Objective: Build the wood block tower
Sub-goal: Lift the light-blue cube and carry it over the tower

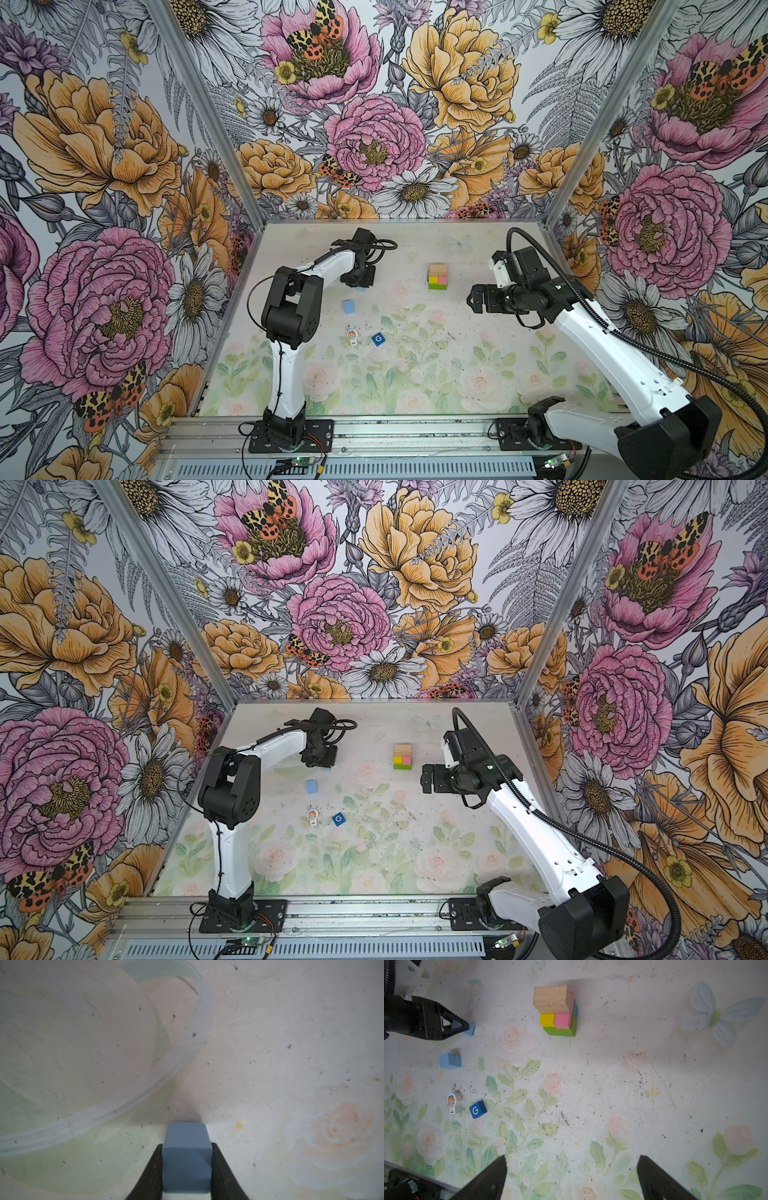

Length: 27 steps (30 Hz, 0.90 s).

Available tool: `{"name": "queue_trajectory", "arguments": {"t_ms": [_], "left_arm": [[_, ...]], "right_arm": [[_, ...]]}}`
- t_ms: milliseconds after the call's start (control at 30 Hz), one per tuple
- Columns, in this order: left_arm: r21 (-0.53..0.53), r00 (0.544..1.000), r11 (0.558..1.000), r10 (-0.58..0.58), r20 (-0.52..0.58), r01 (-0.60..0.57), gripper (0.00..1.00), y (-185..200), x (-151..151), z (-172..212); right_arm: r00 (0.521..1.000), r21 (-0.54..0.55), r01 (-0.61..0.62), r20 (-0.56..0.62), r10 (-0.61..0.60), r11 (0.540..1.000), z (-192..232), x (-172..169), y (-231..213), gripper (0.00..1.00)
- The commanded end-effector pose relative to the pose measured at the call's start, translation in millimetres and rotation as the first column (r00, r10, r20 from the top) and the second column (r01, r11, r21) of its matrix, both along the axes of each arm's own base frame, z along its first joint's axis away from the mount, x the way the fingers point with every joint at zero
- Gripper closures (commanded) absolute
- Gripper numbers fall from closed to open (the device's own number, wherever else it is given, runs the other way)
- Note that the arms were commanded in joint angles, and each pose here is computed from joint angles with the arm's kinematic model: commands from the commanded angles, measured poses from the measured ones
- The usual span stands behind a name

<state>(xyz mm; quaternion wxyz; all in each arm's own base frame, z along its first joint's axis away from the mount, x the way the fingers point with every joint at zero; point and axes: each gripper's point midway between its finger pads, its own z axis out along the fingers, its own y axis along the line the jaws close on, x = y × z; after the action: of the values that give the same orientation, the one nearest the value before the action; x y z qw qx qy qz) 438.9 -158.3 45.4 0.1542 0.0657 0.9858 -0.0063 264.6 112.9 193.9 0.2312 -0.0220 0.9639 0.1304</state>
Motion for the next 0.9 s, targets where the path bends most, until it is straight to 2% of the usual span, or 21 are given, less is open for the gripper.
{"name": "queue_trajectory", "arguments": {"t_ms": [0, 167, 333, 467, 633, 733, 867], "left_arm": [[-0.074, 0.997, 0.997, 0.043, 0.070, -0.038, 0.80, -18, 6, 42], [-0.094, 0.993, 0.995, 0.044, 0.110, -0.034, 0.81, -40, 9, 77], [-0.104, 0.984, 0.995, 0.030, 0.176, -0.011, 0.82, -74, 10, 114], [-0.134, 0.978, 0.991, 0.010, 0.208, 0.018, 0.81, -112, 7, 133], [-0.152, 0.974, 0.987, -0.017, 0.225, 0.052, 0.81, -154, 2, 138], [-0.155, 0.973, 0.986, -0.028, 0.231, 0.065, 0.81, -178, -3, 131], [-0.156, 0.971, 0.984, -0.050, 0.235, 0.089, 0.81, -210, -11, 120]], "right_arm": [[0.998, -0.031, 0.057, 0.020, -0.056, 0.998, -9, 0, -13, 0.00], [0.993, -0.096, 0.111, 0.047, -0.107, 0.989, -17, -7, -31, 0.00], [0.978, -0.113, 0.189, 0.107, -0.177, 0.975, -8, -9, -46, 0.00], [0.972, -0.098, 0.218, 0.109, -0.207, 0.971, -12, -16, -49, 0.00], [0.967, -0.077, 0.226, 0.138, -0.214, 0.971, -1, -20, -51, 0.00], [0.966, -0.047, 0.219, 0.148, -0.210, 0.975, 5, -22, -48, 0.00], [0.964, -0.061, 0.227, 0.155, -0.216, 0.972, 6, -24, -52, 0.00]]}}
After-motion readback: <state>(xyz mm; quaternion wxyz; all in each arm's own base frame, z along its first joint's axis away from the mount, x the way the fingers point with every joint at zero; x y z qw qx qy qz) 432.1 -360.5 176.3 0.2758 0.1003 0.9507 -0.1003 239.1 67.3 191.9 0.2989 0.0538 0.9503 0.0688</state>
